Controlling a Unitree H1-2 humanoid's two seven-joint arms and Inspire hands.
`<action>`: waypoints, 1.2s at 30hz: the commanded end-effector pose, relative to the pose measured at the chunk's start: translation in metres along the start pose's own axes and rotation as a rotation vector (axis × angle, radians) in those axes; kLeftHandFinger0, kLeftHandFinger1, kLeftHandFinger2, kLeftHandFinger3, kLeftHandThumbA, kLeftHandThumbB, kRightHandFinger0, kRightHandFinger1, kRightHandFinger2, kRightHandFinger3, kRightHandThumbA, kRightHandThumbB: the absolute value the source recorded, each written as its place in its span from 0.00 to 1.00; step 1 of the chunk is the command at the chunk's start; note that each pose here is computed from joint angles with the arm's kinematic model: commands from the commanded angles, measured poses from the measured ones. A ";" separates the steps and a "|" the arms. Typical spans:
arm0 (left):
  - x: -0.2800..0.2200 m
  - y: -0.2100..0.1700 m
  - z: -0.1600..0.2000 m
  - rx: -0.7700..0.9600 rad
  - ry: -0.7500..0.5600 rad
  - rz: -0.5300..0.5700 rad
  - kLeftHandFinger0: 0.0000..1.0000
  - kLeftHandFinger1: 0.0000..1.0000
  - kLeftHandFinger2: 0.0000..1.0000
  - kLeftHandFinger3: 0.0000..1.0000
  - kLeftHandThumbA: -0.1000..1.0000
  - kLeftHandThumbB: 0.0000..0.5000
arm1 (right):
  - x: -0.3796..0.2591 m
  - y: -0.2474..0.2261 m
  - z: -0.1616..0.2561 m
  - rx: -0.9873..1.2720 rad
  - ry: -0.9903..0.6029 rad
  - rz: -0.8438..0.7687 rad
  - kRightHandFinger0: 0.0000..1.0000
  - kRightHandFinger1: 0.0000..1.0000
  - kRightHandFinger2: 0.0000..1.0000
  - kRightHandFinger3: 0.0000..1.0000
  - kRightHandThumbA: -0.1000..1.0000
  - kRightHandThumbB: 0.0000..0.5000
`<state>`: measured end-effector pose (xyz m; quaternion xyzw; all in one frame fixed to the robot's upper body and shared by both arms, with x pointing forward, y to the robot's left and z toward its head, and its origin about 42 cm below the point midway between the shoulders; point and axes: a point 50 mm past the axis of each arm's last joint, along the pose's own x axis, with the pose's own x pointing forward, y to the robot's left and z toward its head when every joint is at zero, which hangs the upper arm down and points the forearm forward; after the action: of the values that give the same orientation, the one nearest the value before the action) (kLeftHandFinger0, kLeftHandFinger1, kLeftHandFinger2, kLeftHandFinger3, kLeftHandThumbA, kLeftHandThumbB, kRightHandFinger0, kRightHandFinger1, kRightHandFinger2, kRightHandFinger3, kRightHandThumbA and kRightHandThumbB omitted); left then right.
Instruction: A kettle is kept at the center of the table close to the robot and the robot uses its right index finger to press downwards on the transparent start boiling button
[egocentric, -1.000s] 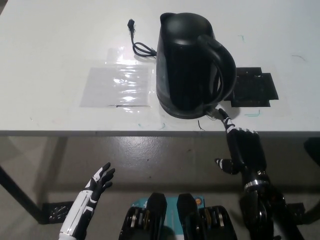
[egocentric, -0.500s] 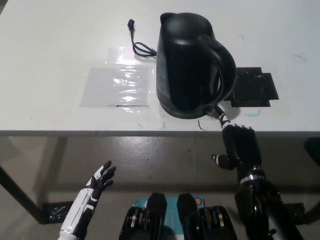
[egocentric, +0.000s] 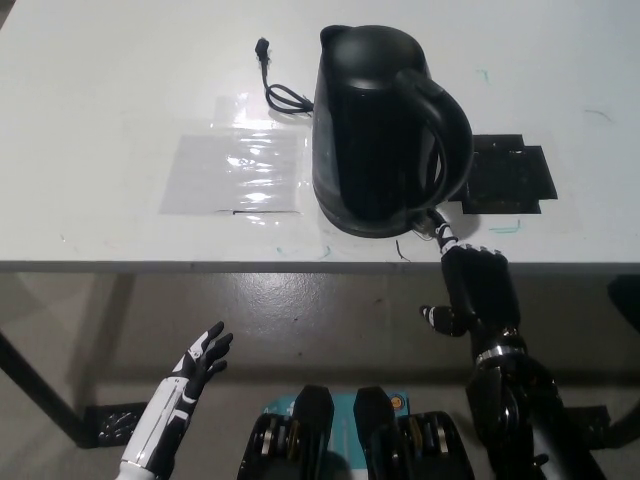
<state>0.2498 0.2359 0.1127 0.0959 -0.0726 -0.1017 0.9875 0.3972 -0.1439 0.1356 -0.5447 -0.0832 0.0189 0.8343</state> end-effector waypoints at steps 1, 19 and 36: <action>0.002 0.004 0.010 0.012 -0.056 -0.010 1.00 1.00 1.00 1.00 1.00 0.66 | 0.015 -0.013 0.014 0.025 -0.026 -0.060 0.00 0.00 0.01 1.00 1.00 0.53; 0.005 0.006 0.011 0.016 -0.060 -0.011 1.00 1.00 1.00 1.00 1.00 0.66 | 0.031 0.010 0.000 -0.006 0.018 -0.006 0.00 0.00 0.00 1.00 1.00 0.51; 0.007 0.005 0.014 0.022 -0.062 -0.013 1.00 1.00 1.00 1.00 1.00 0.64 | 0.028 0.027 -0.002 -0.046 0.013 0.024 0.00 0.00 0.02 1.00 1.00 0.54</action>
<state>0.2519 0.2353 0.1148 0.0965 -0.0761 -0.1036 0.9870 0.4160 -0.1381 0.1060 -0.5640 -0.0619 0.0195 0.8232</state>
